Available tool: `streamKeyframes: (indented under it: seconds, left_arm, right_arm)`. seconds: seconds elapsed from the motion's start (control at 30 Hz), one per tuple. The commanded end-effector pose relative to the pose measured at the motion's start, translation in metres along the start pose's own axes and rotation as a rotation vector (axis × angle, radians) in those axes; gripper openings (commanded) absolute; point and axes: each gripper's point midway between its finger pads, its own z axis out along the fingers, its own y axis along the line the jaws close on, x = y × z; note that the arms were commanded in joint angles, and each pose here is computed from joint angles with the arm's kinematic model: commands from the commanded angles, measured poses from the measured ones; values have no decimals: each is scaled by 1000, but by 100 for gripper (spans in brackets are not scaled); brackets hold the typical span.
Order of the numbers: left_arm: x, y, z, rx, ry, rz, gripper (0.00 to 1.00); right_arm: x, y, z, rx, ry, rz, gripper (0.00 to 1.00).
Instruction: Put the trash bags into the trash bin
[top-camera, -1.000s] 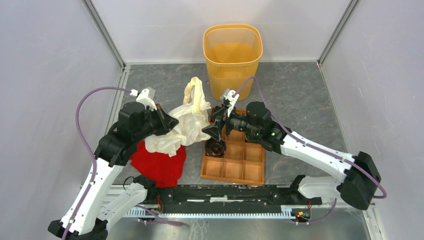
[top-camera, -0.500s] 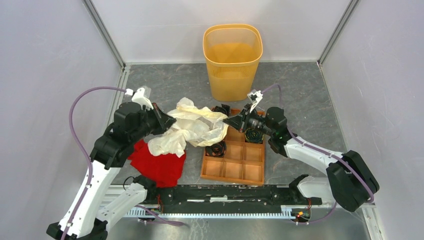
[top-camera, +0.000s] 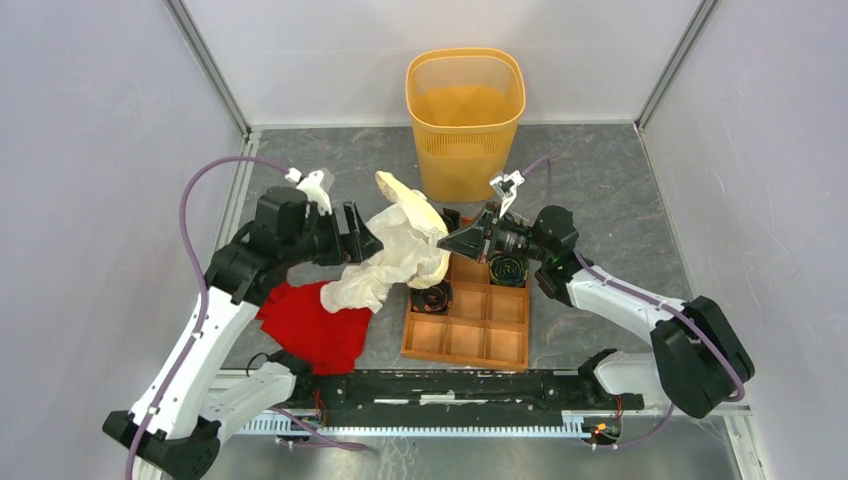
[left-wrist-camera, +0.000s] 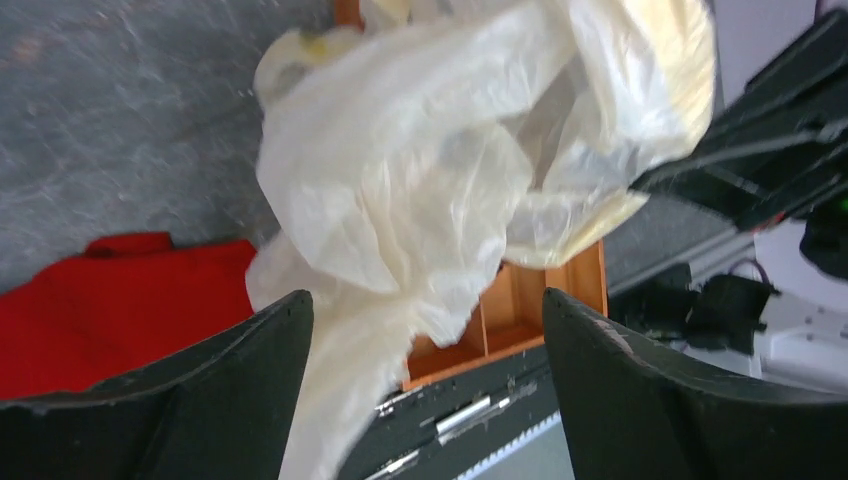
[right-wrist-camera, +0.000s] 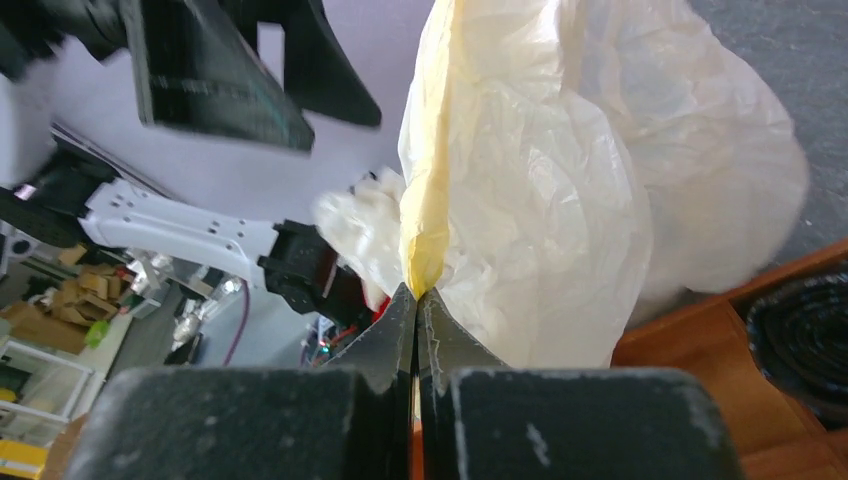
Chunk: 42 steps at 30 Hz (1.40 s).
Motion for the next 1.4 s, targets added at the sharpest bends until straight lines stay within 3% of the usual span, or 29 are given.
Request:
streamKeyframes:
  seconds: [0.0, 0.4, 0.57, 0.73, 0.77, 1.03, 1.17, 1.27, 1.37]
  left_arm:
    - [32, -12, -4, 140, 69, 9, 96]
    - [66, 10, 29, 99, 139, -61, 100]
    - [89, 3, 42, 173, 220, -89, 100]
    - [101, -1, 52, 190, 224, -100, 98]
    - [100, -1, 54, 182, 212, -98, 91]
    - [76, -2, 51, 144, 141, -55, 5]
    - [61, -2, 28, 111, 106, 10, 2]
    - [45, -26, -1, 204, 69, 64, 2]
    - [26, -46, -30, 256, 37, 73, 2]
  right_arm:
    - [-34, 23, 6, -84, -84, -8, 0]
    - [-60, 34, 14, -111, -136, 9, 0]
    - [-70, 35, 18, -113, -150, 6, 0]
    - [-83, 35, 26, -118, -172, 18, 0]
    - [-85, 36, 27, -127, -178, 24, 1]
    - [-85, 38, 30, -151, -157, 12, 1]
    - [-69, -1, 34, 36, -33, -90, 1]
    - [-69, -51, 24, 312, 101, -232, 12]
    - [-94, -63, 17, 430, 201, -371, 21]
